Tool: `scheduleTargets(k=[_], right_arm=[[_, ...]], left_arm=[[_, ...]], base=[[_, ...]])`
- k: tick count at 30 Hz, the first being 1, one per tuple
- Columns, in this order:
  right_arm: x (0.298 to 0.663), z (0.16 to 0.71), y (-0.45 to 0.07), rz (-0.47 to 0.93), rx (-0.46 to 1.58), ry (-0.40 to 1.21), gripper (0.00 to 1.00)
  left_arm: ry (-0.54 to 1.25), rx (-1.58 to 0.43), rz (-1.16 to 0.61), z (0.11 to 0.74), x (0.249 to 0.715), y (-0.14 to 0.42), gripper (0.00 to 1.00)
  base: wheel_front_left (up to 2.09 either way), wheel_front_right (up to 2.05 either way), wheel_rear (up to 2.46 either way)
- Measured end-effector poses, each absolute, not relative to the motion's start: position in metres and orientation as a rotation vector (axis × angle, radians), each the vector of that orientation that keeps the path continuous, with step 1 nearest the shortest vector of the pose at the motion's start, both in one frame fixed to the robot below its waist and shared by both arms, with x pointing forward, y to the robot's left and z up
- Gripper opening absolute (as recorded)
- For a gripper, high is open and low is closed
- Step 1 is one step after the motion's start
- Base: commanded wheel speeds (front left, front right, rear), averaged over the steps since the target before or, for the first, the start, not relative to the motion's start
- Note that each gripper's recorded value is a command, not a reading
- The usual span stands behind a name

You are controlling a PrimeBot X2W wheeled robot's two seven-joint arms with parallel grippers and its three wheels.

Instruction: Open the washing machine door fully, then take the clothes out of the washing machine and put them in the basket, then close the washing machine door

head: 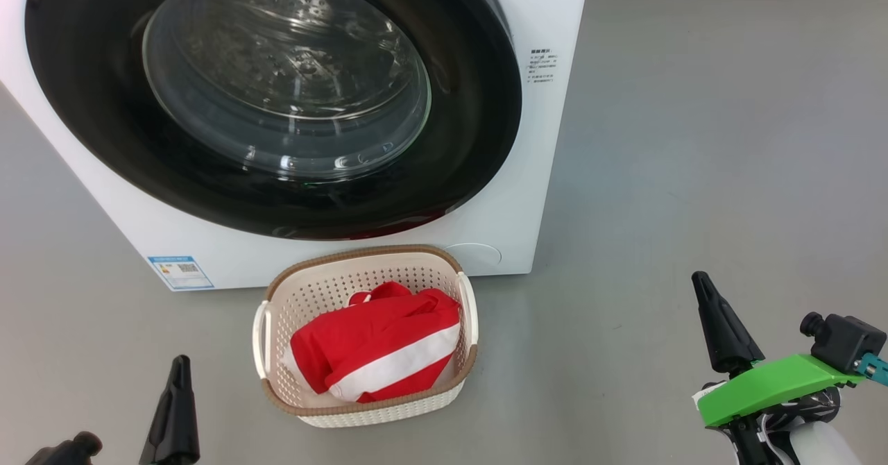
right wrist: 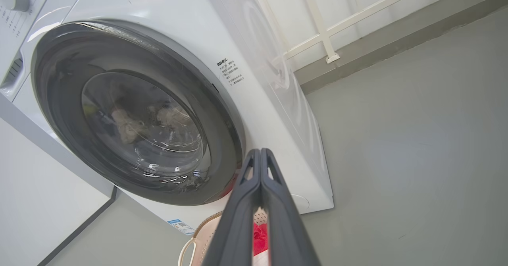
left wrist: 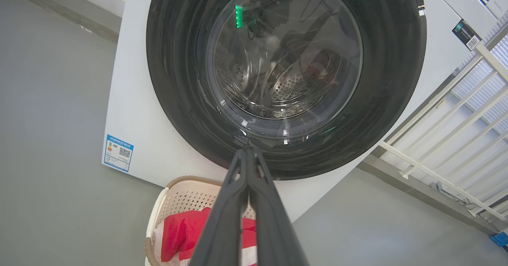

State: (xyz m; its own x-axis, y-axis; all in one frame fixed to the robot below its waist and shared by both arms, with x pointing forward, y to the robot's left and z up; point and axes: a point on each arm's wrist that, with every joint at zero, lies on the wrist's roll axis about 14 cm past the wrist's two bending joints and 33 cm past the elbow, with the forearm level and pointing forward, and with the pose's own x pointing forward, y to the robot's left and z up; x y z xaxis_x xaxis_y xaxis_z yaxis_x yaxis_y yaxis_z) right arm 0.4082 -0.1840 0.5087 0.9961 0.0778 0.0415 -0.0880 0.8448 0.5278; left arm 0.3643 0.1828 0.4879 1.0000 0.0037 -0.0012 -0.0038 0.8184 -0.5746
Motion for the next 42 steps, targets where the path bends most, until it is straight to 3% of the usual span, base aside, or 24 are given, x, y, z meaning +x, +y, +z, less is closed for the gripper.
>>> scheduleTargets(k=[42], right_arm=[[0.401,0.502,-0.199,-0.009,1.003,0.017,0.0]], left_arm=[[0.058,-1.037,0.047,0.48,0.37,0.187,0.0]], base=[[0.0,0.0,0.0]])
